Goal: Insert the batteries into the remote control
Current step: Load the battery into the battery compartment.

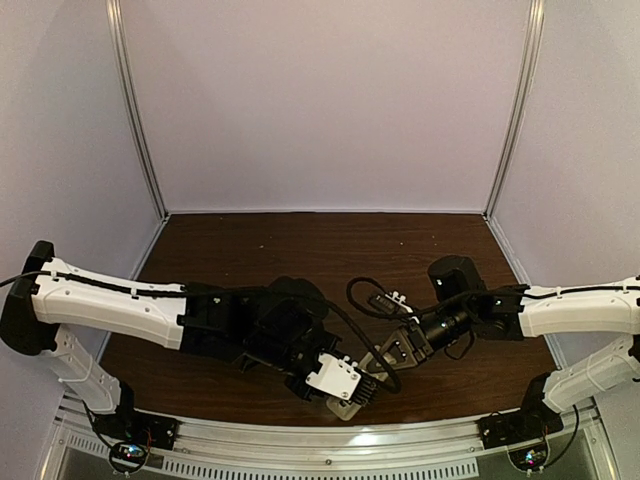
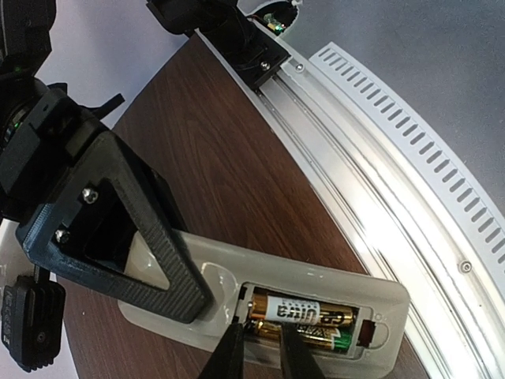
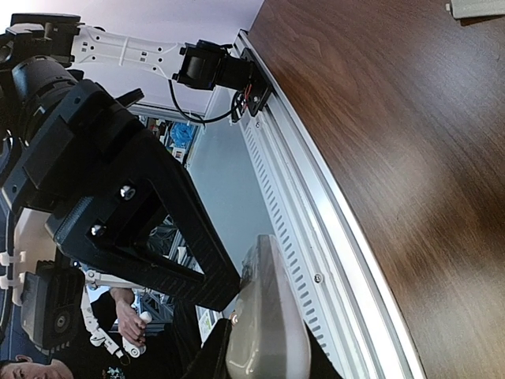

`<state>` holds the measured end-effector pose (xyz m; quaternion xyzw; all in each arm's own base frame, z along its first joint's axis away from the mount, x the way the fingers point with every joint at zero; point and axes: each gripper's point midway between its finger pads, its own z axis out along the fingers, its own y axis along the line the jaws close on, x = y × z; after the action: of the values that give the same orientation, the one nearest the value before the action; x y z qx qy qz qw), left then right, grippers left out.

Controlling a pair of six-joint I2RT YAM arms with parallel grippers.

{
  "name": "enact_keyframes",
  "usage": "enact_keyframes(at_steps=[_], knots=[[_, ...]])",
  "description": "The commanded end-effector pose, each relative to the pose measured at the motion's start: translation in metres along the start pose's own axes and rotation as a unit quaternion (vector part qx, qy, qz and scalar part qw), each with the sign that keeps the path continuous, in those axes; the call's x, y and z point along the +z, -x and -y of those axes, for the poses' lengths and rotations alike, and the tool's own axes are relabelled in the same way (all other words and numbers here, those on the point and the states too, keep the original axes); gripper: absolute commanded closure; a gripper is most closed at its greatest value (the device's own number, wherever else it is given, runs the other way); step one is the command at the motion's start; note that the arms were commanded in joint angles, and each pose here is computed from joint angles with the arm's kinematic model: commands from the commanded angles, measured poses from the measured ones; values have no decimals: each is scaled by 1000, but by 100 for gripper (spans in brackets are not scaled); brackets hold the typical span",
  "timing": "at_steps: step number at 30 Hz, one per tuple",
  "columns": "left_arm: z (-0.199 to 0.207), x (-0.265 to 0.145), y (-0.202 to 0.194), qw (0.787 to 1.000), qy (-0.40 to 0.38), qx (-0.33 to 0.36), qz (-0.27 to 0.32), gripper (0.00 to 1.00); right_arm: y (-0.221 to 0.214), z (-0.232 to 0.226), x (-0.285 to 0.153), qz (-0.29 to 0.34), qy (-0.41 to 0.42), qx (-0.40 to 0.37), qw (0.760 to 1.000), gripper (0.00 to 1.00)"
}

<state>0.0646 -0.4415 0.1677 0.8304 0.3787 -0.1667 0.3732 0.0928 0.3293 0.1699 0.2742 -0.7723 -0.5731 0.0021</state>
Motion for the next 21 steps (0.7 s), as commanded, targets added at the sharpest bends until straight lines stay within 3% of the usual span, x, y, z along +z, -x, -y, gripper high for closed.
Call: enact_keyframes(at_steps=[1, 21], knots=[[3, 6, 1, 1000, -19, 5, 7, 82, 7, -17, -2, 5, 12, -29, 999, 100], [5, 16, 5, 999, -39, 8, 12, 85, 9, -19, -1, 3, 10, -33, 999, 100]])
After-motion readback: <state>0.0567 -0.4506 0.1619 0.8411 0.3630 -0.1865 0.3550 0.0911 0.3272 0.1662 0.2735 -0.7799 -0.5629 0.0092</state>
